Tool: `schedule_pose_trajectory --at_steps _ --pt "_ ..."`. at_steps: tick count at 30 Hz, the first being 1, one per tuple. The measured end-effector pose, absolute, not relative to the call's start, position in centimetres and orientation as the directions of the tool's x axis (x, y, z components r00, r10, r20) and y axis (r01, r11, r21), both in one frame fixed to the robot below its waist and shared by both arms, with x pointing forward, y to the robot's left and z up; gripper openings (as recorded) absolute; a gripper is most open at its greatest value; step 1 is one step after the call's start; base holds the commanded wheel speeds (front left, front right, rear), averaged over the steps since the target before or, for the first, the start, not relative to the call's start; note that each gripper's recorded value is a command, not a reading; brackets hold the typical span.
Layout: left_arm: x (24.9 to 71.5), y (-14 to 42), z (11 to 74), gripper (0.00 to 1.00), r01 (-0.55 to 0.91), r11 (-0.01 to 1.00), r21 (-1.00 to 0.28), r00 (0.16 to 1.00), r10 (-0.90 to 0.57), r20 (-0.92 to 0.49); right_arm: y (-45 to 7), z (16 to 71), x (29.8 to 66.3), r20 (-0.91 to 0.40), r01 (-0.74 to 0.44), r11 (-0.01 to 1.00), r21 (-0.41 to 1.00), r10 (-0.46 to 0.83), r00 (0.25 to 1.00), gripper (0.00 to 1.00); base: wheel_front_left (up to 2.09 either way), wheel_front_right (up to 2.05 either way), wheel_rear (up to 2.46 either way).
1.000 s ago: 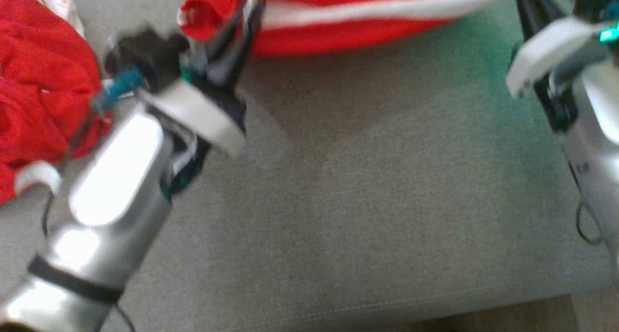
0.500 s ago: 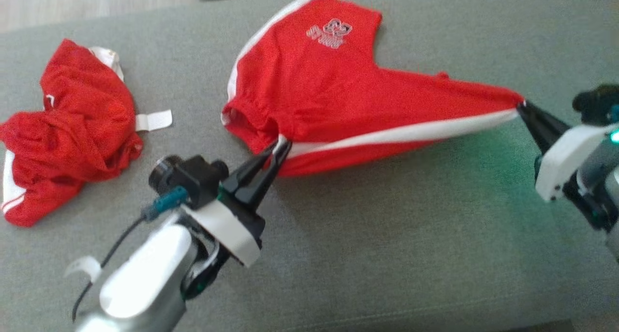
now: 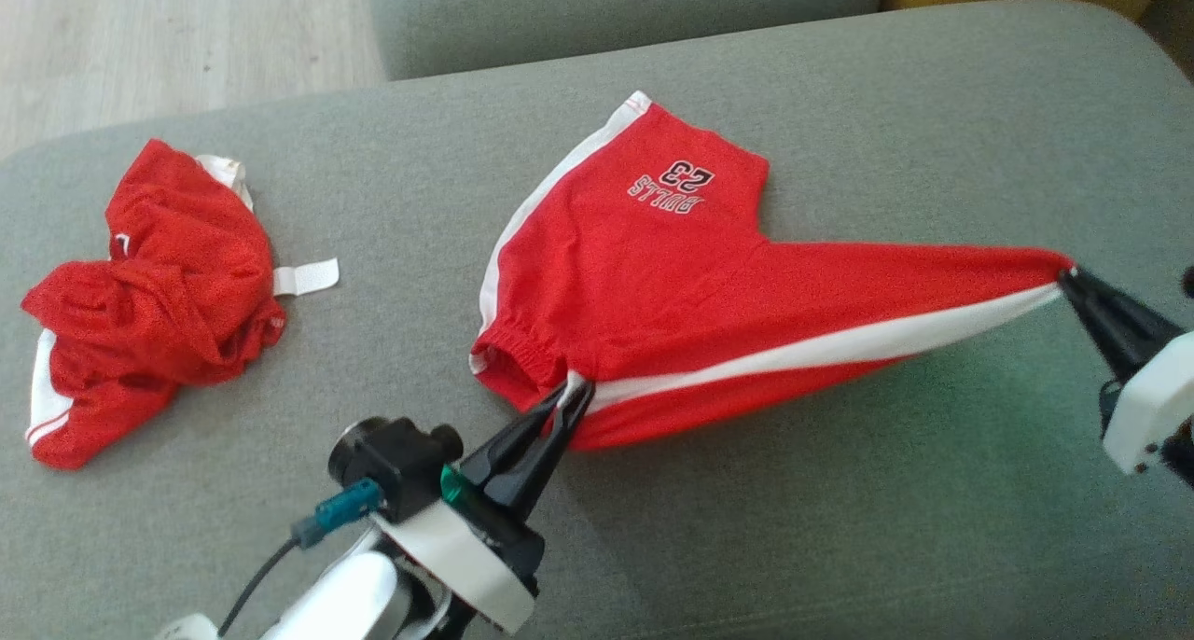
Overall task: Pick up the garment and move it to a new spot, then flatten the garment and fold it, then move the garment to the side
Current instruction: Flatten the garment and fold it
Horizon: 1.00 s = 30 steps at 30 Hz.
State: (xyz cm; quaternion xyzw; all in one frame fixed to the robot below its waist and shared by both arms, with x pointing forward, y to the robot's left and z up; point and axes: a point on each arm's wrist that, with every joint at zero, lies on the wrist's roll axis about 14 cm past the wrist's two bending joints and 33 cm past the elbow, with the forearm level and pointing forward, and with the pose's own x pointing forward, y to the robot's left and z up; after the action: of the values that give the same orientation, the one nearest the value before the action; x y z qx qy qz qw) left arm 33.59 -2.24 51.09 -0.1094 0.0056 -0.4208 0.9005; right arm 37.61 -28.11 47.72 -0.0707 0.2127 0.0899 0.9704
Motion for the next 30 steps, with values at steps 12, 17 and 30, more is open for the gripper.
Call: schedule_pose_trajectory --at_steps 12,17,30 --pt "39.0 -0.9 53.5 0.00 0.693 0.689 -0.213 0.721 -0.672 0.169 -24.6 50.8 44.1 -0.375 -0.284 0.931 -0.228 0.185 0.908 0.00 0.00 0.00 0.00" --pt "41.1 0.4 52.6 0.00 0.642 0.731 -0.229 0.766 -0.626 0.148 -21.3 51.8 48.9 -0.352 -0.357 0.894 -0.269 0.254 0.901 0.00 0.00 0.00 0.00" --pt "43.0 4.1 49.4 0.00 0.520 0.816 -0.252 0.849 -0.525 0.052 -13.5 48.5 57.8 -0.435 -0.527 0.782 -0.332 0.369 0.822 0.00 0.00 0.00 0.00"
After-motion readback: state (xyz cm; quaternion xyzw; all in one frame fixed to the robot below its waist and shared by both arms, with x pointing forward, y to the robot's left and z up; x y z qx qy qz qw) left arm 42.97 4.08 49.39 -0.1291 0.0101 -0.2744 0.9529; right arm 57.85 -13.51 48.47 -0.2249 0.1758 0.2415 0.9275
